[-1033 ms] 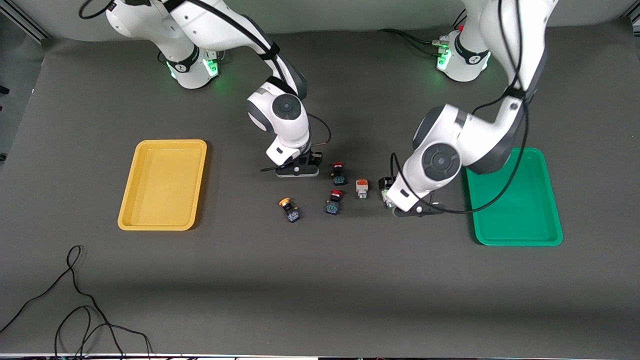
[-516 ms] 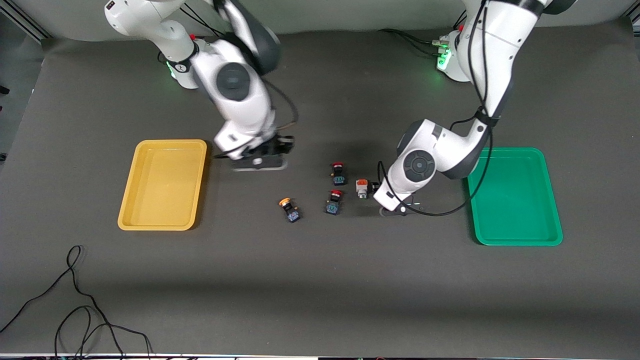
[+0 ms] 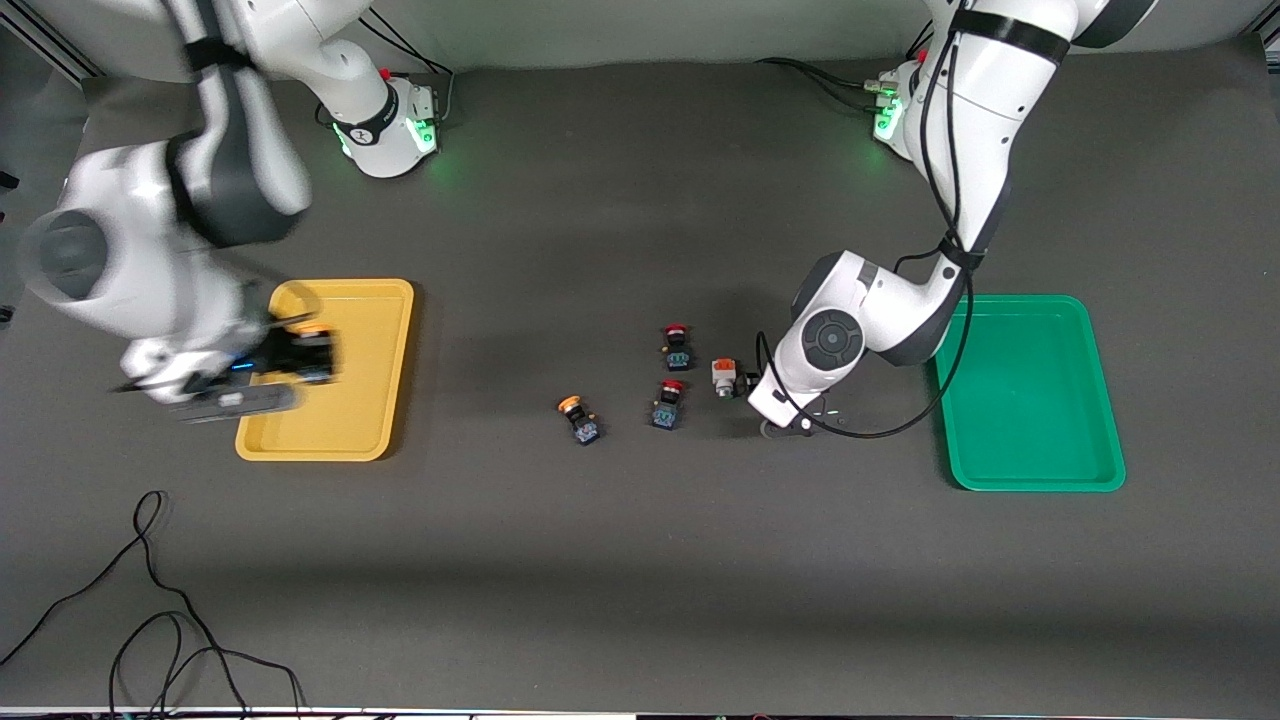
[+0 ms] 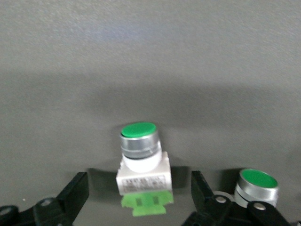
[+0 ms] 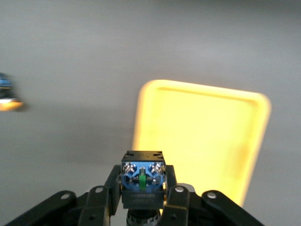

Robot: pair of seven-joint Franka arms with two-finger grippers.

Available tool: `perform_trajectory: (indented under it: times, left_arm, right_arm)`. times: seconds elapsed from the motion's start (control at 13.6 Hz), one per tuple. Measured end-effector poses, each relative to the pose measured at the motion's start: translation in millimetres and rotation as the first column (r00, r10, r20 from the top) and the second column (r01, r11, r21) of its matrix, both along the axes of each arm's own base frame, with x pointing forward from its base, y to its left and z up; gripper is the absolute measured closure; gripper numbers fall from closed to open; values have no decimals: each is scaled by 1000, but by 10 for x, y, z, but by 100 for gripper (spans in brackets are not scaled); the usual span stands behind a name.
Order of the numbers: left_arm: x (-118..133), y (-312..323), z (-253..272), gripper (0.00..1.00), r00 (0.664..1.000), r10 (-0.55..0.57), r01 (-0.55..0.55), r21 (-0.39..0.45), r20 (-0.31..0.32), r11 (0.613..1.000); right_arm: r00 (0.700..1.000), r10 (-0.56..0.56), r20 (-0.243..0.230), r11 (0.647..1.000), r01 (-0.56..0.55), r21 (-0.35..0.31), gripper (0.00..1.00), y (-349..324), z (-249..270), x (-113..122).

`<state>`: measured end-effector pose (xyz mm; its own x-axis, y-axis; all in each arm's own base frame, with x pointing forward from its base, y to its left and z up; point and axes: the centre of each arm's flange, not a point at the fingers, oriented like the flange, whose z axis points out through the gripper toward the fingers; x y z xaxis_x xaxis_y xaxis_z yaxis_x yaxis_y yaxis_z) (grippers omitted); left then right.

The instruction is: Place green and yellow buttons in trays

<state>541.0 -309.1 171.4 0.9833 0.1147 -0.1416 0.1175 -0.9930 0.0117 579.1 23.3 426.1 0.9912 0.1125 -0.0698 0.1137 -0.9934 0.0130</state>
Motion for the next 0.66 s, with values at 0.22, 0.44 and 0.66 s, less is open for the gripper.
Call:
perform_trajectory:
  times: [0.22, 0.44, 0.66]
  left_arm:
    - [6, -25, 5, 27, 1000, -13, 13, 4, 12, 1000]
    - [36, -120, 95, 59, 999, 11, -11, 14, 36, 1000]
    - [126, -138, 430, 59, 999, 19, -20, 40, 25, 999]
  right_arm:
    - [998, 20, 63, 1000, -21, 11, 60, -967, -696, -298]
    - [997, 16, 78, 1000, -17, 11, 60, -1052, -1482, -633]
    - [996, 29, 81, 999, -32, 39, 60, -1135, -2056, -705]
